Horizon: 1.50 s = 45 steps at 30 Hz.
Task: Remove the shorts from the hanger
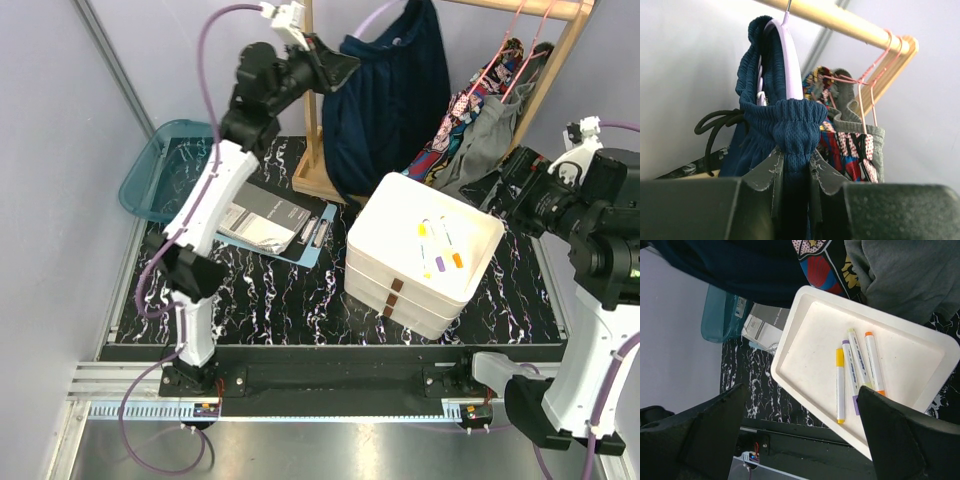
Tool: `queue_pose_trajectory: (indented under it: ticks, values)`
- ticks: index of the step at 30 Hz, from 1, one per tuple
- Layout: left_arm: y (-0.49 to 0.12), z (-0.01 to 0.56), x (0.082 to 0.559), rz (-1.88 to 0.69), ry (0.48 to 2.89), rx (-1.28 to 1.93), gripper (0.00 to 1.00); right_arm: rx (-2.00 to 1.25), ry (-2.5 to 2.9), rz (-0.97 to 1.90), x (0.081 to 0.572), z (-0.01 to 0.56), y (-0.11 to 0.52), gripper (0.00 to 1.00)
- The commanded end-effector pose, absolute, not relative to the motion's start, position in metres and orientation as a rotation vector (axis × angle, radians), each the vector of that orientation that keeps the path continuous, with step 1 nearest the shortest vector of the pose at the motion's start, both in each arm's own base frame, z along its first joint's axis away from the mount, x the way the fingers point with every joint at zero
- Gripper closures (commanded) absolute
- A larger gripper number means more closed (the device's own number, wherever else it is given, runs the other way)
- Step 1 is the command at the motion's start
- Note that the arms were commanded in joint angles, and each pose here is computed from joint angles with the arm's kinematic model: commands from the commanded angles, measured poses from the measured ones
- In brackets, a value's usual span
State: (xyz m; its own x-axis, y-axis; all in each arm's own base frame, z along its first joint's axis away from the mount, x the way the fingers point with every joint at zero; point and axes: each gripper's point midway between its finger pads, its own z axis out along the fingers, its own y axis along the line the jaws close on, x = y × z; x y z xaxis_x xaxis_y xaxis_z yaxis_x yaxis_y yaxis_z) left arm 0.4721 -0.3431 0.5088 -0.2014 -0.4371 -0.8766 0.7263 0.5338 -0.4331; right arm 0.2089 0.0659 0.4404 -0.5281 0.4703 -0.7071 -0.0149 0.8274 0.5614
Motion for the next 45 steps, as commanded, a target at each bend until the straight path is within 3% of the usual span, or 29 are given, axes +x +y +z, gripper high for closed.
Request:
queue_pose_trajectory:
  ticks: [1, 6, 13, 23, 32, 36, 45]
  values:
    - [-0.271, 0.629, 0.396, -1.064, 1.11, 0.276, 1.0, 0.26, 2.083, 0.655, 0.224, 0.435, 0.07, 0.0]
    - [-0.228, 0.626, 0.369, -1.019, 1.18, 0.239, 1.0, 0.173, 2.104, 0.711, 0.25, 0.441, 0.089, 0.0]
    - [-0.188, 0.61, 0.313, -0.973, 1.22, 0.21, 1.0, -0.06, 2.111, 0.819, 0.277, 0.457, 0.181, 0.0]
    - [-0.171, 0.565, 0.252, -0.997, 1.35, 0.166, 1.0, -0.264, 1.931, 1.002, 0.288, 0.508, 0.267, 0.0]
    - [-0.188, 0.527, 0.2, -1.237, 1.474, 0.218, 1.0, -0.311, 1.672, 1.141, 0.298, 0.56, 0.318, 0.18]
    - [-0.195, 0.515, 0.18, -1.311, 1.519, 0.298, 1.0, -0.314, 1.676, 1.11, 0.314, 0.548, 0.335, 0.22]
    - [-0.194, 0.519, 0.167, -1.32, 1.518, 0.325, 1.0, -0.377, 1.74, 0.988, 0.33, 0.508, 0.361, 0.43]
